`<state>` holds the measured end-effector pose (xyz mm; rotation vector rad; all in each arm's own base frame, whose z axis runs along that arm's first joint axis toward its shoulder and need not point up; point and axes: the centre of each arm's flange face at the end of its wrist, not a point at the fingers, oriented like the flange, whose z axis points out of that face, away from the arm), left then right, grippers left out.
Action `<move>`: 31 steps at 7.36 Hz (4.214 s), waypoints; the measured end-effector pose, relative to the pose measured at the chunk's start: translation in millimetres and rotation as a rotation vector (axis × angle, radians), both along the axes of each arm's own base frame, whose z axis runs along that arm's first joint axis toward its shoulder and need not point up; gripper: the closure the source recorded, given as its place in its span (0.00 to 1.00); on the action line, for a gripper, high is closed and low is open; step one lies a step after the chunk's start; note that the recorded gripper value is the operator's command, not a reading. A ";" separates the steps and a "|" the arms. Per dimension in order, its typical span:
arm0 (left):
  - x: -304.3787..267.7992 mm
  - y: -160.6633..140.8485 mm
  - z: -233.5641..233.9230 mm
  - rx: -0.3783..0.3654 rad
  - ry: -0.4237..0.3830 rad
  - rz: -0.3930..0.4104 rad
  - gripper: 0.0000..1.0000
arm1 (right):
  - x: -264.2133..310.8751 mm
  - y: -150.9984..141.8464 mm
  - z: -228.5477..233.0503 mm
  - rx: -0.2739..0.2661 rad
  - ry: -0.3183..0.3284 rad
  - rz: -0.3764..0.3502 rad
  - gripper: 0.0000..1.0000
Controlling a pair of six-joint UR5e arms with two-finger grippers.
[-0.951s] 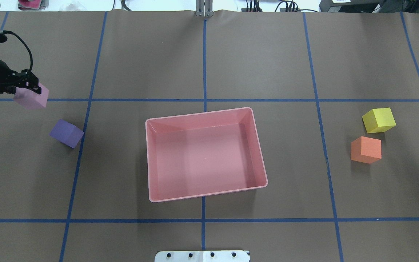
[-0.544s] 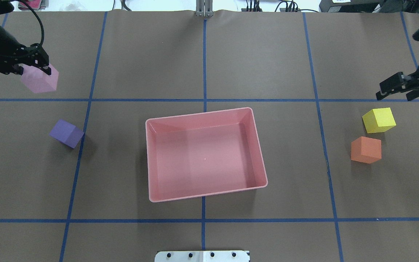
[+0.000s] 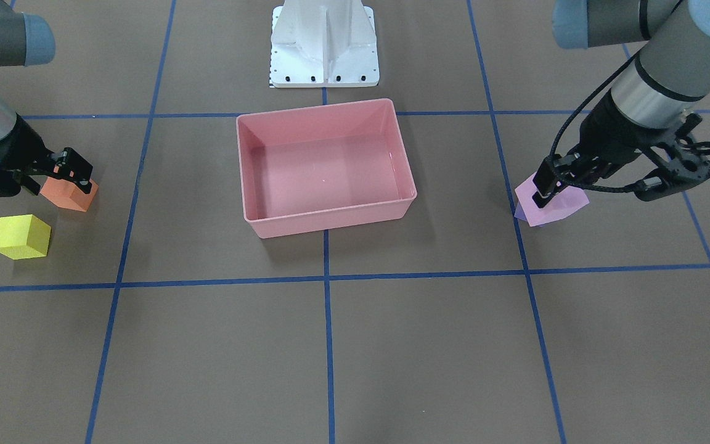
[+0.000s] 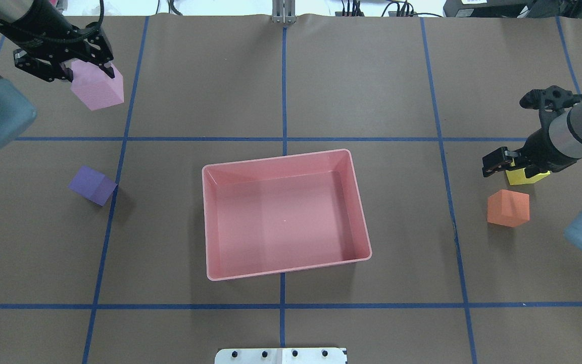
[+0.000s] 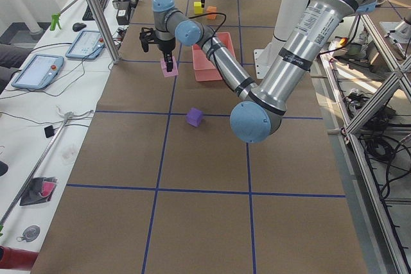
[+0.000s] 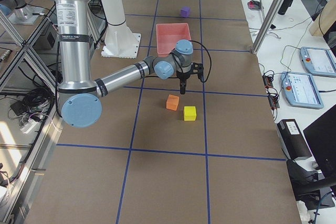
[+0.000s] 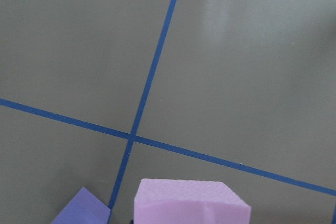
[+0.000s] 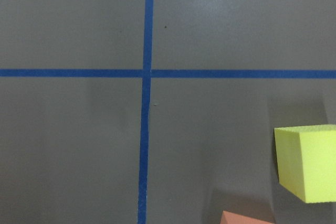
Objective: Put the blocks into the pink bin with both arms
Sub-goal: 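Lift the pink cube with left gripper while right gripper nears orange cube, then drop the pink cube into the bin while right gripper grasps orange cube, then carry orange cube over bin with right gripper while left lowers to purple cube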
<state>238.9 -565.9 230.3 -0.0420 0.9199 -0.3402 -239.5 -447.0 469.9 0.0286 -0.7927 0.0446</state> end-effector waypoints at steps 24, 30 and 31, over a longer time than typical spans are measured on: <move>202.8 175.0 -102.0 0.075 0.001 0.063 0.00 | 27.5 -19.3 -66.7 -0.076 -0.235 -0.034 1.00; 75.8 155.4 48.7 0.256 -0.126 0.253 0.00 | -56.6 -31.1 -291.0 -0.089 -0.260 0.003 1.00; 69.4 144.7 60.2 0.302 -0.151 0.287 0.00 | -74.2 -19.5 -305.2 -0.072 -0.252 0.008 1.00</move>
